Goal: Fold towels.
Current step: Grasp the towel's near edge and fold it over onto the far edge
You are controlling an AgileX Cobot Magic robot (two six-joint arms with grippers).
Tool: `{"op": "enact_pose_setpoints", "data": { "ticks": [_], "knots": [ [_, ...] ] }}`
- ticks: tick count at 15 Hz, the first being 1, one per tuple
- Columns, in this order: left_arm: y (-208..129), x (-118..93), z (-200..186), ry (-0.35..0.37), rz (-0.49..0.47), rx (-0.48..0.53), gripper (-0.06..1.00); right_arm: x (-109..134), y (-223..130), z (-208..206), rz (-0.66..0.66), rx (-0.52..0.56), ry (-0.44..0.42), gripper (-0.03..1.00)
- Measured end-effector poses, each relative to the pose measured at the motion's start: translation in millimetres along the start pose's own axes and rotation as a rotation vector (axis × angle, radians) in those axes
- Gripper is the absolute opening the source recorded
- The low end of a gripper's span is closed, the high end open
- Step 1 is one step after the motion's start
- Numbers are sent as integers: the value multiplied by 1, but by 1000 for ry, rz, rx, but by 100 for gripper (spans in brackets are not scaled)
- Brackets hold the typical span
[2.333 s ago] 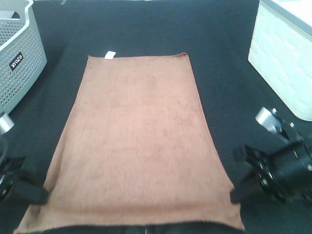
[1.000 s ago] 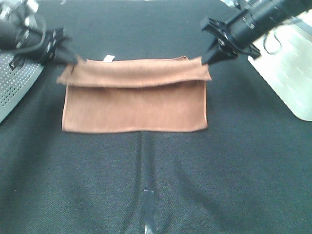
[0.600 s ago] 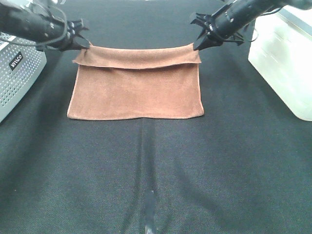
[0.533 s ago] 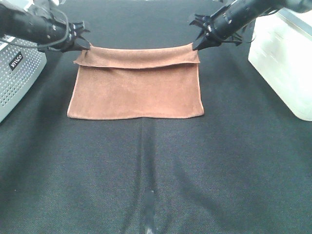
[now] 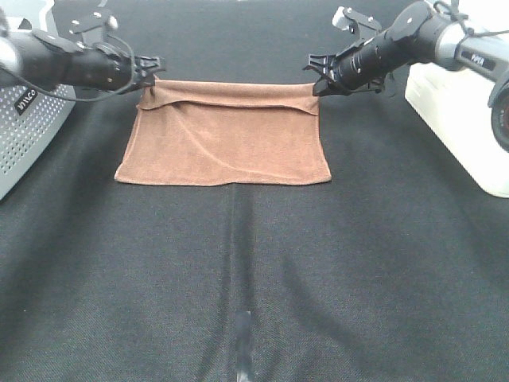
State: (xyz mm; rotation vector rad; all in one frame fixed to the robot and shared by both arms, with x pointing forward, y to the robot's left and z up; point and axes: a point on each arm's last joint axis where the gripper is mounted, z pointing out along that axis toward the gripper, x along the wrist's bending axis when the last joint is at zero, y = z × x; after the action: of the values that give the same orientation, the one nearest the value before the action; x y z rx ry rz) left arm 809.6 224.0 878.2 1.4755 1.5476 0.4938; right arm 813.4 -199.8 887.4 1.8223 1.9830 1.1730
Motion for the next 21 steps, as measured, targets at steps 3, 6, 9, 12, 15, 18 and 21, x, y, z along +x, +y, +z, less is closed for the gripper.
{"op": "enact_pose_setpoints", "data": {
  "ticks": [3, 6, 9, 12, 15, 18, 21],
  "knots": [
    [1, 0, 1, 27, 10, -26, 3, -3, -2, 4, 1, -10, -5, 5],
    [3, 1, 1, 40, 14, -39, 27, -4, -1, 5, 1, -32, -14, 43],
    [1, 0, 1, 19, 19, -17, 65, 1, 2, -2, -12, 2, 2, 58],
    [-5, -9, -3, -75, 80, 91, 70, 16, 10, -26, -58, 108, 40, 59],
    [4, -20, -22, -160, 114, 216, 70, 21, 3, -41, -59, 273, 35, 60],
    [3, -19, -29, -160, 51, 314, 71, 24, 0, -51, -27, 356, 32, 60],
    [-7, -17, -40, -112, -27, 497, 71, 30, 0, -66, 17, 446, 27, 60]
  ]
}}
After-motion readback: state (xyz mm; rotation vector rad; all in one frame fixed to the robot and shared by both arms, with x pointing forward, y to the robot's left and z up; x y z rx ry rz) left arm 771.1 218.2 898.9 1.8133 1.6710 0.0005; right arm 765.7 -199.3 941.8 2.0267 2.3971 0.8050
